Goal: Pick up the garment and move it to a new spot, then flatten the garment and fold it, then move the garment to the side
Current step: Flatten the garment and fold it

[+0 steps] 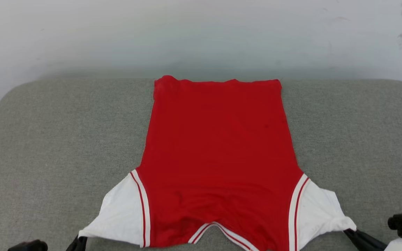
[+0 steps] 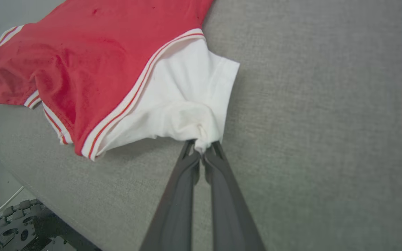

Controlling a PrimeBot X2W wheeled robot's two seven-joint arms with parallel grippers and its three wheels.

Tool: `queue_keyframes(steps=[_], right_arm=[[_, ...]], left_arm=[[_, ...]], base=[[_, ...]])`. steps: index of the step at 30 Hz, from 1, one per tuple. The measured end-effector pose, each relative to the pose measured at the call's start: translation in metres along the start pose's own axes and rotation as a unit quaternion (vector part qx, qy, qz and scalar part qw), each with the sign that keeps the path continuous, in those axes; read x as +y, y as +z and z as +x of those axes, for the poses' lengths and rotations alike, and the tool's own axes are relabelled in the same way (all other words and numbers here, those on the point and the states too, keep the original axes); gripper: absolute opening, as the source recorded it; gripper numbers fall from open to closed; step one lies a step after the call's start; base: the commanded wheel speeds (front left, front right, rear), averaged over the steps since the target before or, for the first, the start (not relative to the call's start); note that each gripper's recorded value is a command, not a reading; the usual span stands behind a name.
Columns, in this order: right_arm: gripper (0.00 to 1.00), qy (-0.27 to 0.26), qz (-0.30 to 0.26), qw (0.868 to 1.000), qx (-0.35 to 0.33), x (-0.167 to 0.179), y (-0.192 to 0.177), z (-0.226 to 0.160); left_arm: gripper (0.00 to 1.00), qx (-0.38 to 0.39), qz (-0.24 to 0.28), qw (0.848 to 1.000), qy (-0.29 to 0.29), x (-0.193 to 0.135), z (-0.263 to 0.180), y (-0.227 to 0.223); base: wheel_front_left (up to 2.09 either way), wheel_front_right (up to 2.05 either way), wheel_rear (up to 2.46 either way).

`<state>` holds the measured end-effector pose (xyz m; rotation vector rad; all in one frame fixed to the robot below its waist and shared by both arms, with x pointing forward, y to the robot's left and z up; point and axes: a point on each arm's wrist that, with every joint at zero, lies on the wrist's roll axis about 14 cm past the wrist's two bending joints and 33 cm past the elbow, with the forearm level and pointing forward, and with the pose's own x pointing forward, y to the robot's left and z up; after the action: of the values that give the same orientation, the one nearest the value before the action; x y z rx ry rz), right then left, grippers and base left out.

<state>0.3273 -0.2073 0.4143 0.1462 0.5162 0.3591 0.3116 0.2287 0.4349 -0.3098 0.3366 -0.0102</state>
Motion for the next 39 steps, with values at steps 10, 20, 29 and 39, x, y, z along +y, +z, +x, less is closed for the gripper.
queue_keyframes(steps=[10,20,29,39], right_arm=[[0.0,-0.035,0.032,0.997,0.068,-0.009,-0.057,-0.042],[1.0,-0.055,0.051,0.997,0.037,-0.011,-0.042,-0.041],[1.0,-0.049,-0.022,0.993,-0.109,-0.018,0.082,-0.022],[1.0,-0.002,-0.132,0.976,-0.175,0.013,0.231,0.047]], left_arm=[[0.0,0.048,-0.034,0.998,0.035,0.014,-0.031,-0.042],[0.0,0.049,-0.037,0.997,0.037,0.013,-0.032,-0.049],[0.0,0.016,-0.034,0.999,0.017,-0.003,-0.023,-0.032],[0.0,-0.027,-0.025,0.999,0.008,-0.014,0.0,-0.006]], base=[[0.0,0.0,0.0],[0.0,0.0,0.0],[0.0,0.0,0.0],[0.0,0.0,0.0]])
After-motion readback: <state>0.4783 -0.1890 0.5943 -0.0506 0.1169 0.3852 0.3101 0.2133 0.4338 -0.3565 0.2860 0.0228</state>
